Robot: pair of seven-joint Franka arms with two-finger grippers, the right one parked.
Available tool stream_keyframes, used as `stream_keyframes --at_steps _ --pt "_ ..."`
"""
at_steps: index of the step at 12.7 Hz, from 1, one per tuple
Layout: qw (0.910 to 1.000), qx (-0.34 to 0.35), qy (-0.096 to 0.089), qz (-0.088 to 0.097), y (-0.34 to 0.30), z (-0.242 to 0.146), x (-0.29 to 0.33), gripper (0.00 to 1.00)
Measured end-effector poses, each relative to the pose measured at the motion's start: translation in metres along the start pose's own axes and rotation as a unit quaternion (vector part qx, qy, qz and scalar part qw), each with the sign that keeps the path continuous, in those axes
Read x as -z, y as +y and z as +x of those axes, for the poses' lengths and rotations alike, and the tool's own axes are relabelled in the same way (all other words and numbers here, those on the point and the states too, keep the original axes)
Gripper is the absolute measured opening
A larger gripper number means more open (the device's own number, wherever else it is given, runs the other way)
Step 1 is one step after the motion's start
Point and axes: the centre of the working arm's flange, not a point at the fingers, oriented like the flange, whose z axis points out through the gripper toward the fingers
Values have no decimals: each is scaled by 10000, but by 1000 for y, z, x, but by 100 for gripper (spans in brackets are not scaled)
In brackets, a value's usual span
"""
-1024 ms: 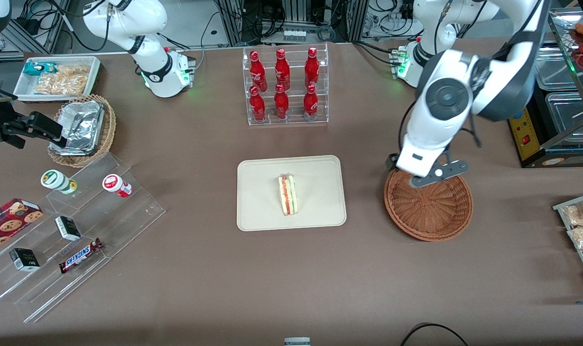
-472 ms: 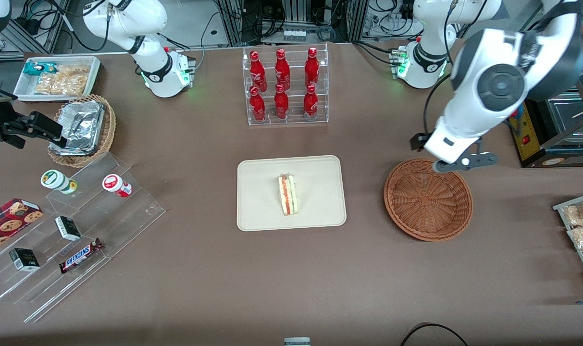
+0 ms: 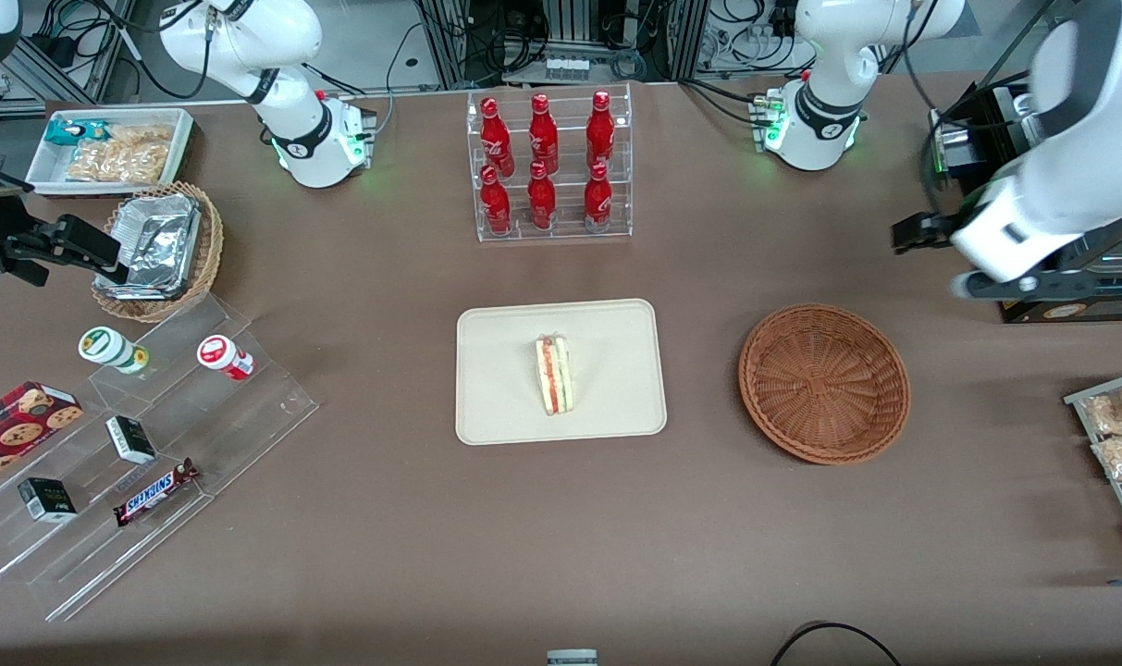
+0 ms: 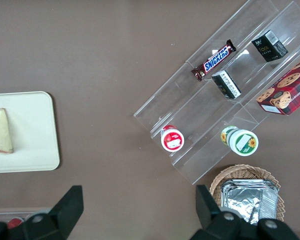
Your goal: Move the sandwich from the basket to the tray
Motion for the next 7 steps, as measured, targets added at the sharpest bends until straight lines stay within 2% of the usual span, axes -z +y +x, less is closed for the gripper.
stream_keyframes --at_steps 4,7 --pt "9996 -45 266 -58 -18 -2 23 100" --pt "9979 -94 641 -69 -26 4 32 100"
